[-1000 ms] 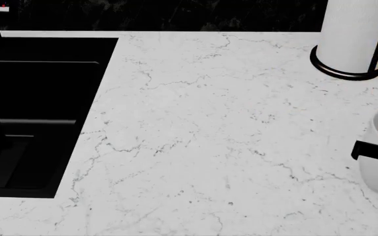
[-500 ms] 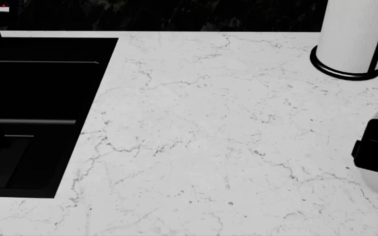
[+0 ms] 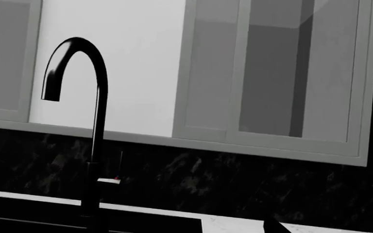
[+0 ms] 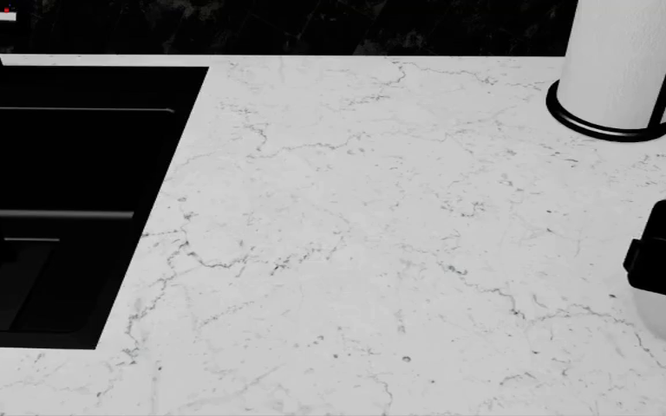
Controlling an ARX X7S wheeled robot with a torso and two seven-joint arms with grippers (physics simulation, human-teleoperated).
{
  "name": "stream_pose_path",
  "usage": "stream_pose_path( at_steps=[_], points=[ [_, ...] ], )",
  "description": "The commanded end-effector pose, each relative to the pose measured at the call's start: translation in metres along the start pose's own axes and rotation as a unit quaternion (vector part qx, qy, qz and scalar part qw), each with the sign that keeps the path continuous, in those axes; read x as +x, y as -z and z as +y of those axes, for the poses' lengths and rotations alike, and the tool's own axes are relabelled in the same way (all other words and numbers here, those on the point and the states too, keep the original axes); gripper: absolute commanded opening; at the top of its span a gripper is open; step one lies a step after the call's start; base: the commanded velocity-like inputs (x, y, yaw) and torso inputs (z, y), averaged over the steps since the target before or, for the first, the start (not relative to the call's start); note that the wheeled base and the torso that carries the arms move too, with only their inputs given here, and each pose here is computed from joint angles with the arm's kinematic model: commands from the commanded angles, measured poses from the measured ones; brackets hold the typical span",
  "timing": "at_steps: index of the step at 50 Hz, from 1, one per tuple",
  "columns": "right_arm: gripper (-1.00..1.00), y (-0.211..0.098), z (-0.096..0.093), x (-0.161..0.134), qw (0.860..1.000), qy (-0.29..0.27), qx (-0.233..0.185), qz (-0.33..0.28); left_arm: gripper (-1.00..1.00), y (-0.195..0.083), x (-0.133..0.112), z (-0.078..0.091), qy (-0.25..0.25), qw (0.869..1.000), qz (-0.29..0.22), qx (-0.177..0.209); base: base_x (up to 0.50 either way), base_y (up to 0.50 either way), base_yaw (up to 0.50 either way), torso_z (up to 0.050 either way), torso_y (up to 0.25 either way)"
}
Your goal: Stack the cups from largest to smallest.
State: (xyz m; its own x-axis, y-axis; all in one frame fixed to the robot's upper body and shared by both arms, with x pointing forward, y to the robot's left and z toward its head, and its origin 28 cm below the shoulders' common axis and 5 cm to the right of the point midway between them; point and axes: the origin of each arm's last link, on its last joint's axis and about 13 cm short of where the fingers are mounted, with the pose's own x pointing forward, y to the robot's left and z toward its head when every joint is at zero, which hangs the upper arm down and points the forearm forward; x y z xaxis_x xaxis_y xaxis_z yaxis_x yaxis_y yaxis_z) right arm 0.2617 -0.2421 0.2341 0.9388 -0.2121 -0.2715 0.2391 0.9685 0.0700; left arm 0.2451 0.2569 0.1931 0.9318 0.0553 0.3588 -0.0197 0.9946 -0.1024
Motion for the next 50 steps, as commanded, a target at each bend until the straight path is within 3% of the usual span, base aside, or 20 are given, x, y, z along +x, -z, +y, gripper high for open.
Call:
stream_pose_path(
  at_steps=[1, 28, 50],
  points=[
    [1.0, -0.014, 0.0, -0.014, 0.999, -0.011, 0.007, -0.034, 1.0, 0.003, 0.005, 0.001, -0.008, 1.0, 0.001, 0.004, 0.0, 0.0, 0.0, 0.0, 0.0],
    [1.0, -0.029, 0.006, -0.076, 0.991, -0.039, -0.025, -0.122, 1.0, -0.006, 0.005, -0.002, 0.001, 1.0, -0.006, 0.003, 0.0, 0.0, 0.0, 0.0, 0.0],
    [1.0, -0.042, -0.008, -0.155, 0.977, -0.01, -0.046, -0.206, 1.0, -0.037, 0.001, 0.007, 0.008, 0.999, -0.05, 0.011, 0.0, 0.0, 0.0, 0.0, 0.0]
  ],
)
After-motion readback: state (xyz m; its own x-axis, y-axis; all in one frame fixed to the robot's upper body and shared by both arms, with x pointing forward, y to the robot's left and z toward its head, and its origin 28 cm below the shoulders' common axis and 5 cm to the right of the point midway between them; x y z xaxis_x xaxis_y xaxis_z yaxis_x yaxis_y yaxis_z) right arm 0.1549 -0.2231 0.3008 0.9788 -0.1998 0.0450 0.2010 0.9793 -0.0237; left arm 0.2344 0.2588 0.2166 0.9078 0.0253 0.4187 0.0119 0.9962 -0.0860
